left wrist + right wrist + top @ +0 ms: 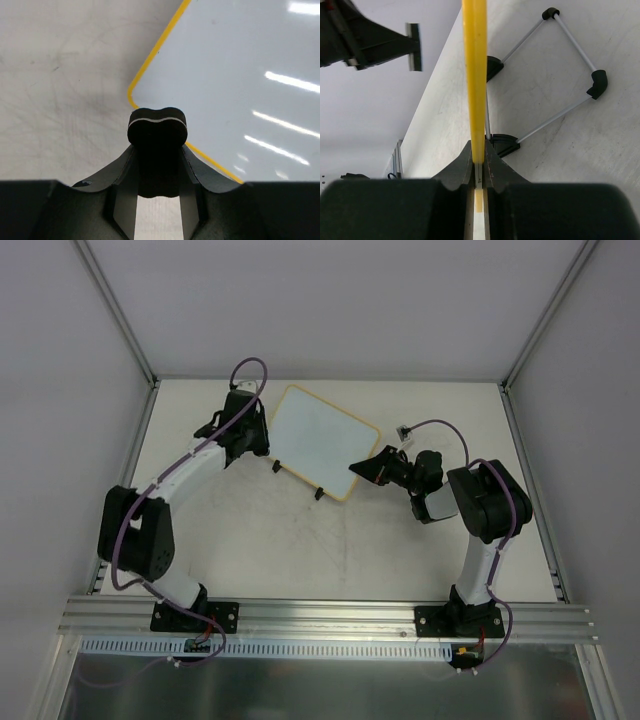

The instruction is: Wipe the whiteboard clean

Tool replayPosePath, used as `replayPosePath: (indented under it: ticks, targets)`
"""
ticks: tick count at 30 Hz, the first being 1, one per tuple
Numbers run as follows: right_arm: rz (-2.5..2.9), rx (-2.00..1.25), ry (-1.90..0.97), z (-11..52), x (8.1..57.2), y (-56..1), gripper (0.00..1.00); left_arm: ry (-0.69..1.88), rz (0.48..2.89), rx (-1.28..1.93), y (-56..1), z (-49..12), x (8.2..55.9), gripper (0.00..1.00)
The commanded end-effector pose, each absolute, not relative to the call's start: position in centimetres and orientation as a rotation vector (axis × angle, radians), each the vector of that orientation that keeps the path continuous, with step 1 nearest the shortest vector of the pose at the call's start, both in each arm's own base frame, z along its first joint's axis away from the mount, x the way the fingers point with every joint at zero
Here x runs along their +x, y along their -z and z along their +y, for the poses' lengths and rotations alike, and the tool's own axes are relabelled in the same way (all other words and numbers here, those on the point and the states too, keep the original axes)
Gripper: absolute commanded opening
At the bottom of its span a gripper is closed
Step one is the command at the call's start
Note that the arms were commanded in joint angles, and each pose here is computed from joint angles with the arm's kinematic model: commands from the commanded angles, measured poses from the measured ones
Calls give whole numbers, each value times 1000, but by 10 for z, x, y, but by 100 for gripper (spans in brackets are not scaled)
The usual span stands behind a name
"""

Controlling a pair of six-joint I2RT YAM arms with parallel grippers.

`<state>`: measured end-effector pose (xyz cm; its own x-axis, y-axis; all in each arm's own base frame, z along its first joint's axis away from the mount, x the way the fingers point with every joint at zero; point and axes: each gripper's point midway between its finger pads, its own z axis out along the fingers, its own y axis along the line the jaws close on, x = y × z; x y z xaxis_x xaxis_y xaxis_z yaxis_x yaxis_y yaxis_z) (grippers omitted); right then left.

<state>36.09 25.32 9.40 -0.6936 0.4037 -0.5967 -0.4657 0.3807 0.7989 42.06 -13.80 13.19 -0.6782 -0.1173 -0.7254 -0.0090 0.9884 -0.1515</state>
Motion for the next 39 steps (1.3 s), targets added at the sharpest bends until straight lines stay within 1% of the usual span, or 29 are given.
replayPosePath:
  ticks: [1, 2, 4, 10, 11, 12, 14, 17, 21, 22, 24, 25, 27, 29, 31, 32, 34, 35, 36, 38, 39]
  targets:
    - [1616, -235, -1424, 262, 362, -146, 8, 278, 2142, -118, -193, -143, 406, 0]
    - [1615, -238, -1422, 262, 362, -146, 8, 276, 2159, -130, -184, -140, 398, 0]
    - [1614, -239, -1420, 262, 361, -146, 9, 288, 2155, -141, -185, -138, 389, 0]
    - [1611, -246, -1420, 262, 360, -148, 10, 247, 2277, -235, -134, -124, 358, 0]
    - [1611, -247, -1421, 262, 359, -148, 10, 246, 2313, -286, -118, -120, 350, 0]
    - [1612, -245, -1418, 261, 359, -148, 10, 287, 2344, -308, -110, -123, 343, 0]
    - [1610, -247, -1419, 262, 359, -148, 10, 286, 2403, -336, -88, -121, 327, 0]
    - [1610, -246, -1422, 262, 359, -149, 9, 244, 2450, -393, -65, -111, 311, 0]
    - [1608, -251, -1423, 263, 358, -149, 11, 214, 2479, -436, -51, -103, 301, 0]
    - [1610, -253, -1425, 264, 357, -149, 12, 212, 2491, -436, -47, -103, 300, 4]
    - [1609, -255, -1426, 264, 358, -149, 15, 214, 2512, -425, -42, -104, 298, 16]
    - [1608, -253, -1423, 264, 358, -149, 16, 210, 2532, -425, -37, -104, 297, 17]
    - [1609, -251, -1422, 264, 358, -149, 16, 216, 2548, -431, -33, -105, 296, 23]
    - [1608, -253, -1420, 264, 358, -149, 16, 219, 2569, -432, -28, -107, 297, 26]
    - [1610, -254, -1421, 264, 358, -148, 18, 243, 2592, -428, -24, -111, 296, 33]
    - [1607, -256, -1421, 264, 358, -149, 18, 250, 2590, -430, -25, -112, 298, 42]
    - [1608, -256, -1420, 264, 358, -149, 18, 251, 2595, -434, -24, -113, 298, 47]
    - [1606, -255, -1419, 264, 358, -149, 18, 254, 2594, -436, -25, -113, 298, 51]
    - [1606, -254, -1418, 263, 358, -149, 18, 256, 2596, -435, -24, -113, 298, 61]
    - [1607, -249, -1415, 263, 359, -149, 18, 265, 2595, -427, -26, -115, 298, 68]
    - [1607, -253, -1416, 263, 359, -149, 18, 264, 2595, -425, -26, -115, 298, 74]
